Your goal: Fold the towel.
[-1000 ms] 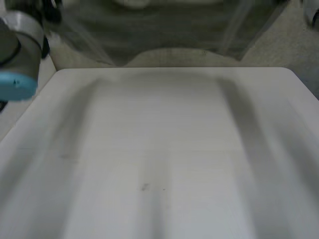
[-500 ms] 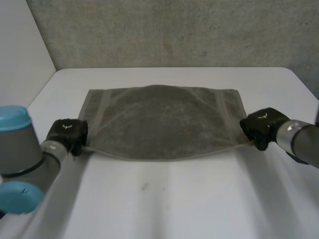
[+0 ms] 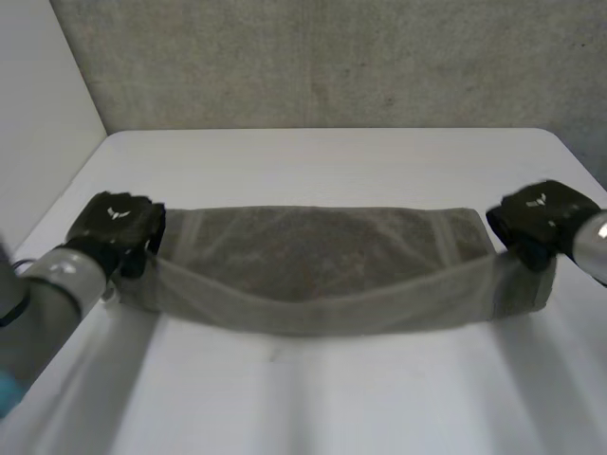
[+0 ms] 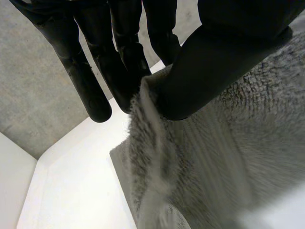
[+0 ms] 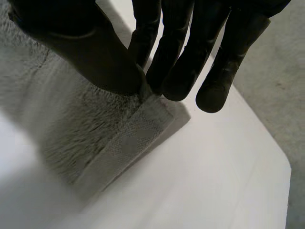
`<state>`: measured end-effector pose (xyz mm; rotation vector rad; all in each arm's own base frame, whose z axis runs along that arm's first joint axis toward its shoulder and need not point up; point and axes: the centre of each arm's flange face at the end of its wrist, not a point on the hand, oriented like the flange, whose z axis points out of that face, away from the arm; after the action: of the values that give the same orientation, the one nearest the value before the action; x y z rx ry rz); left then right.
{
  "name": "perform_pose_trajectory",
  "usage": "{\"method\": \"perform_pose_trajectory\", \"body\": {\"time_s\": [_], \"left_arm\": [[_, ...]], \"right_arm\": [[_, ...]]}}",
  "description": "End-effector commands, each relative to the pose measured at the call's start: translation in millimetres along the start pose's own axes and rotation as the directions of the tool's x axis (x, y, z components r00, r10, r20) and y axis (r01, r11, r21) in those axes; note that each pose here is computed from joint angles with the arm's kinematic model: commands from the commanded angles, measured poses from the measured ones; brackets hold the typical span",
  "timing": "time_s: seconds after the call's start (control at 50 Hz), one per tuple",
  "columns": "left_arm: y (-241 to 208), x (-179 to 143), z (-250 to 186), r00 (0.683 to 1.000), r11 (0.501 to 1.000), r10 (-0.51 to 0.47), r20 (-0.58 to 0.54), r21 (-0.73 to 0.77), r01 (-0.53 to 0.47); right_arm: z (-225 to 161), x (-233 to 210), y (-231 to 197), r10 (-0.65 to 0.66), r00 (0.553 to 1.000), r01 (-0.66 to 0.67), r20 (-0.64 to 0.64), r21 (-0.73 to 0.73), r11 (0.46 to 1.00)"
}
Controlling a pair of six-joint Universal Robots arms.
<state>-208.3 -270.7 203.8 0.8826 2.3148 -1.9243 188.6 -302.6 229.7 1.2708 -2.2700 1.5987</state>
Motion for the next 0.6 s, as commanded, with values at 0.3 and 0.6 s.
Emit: {"method": "perform_pose_trajectory", "body": {"time_s": [0.3,0.6], "left_arm": [[8.2,0.6,155.2,0.995,0.995,-0.033,0.097,0.097,0.024],[14.5,3.5,180.8,0.992,0.992,-0.039,0.123,0.120,0.024]], "right_arm": [[141.8,14.1,-11.7,0.038,0.975,-0.014,-0.221,0.113,0.994],[172.5,19.2,-11.1,0.037,0.961,0.007,-0.272,0.157,0.988]]}}
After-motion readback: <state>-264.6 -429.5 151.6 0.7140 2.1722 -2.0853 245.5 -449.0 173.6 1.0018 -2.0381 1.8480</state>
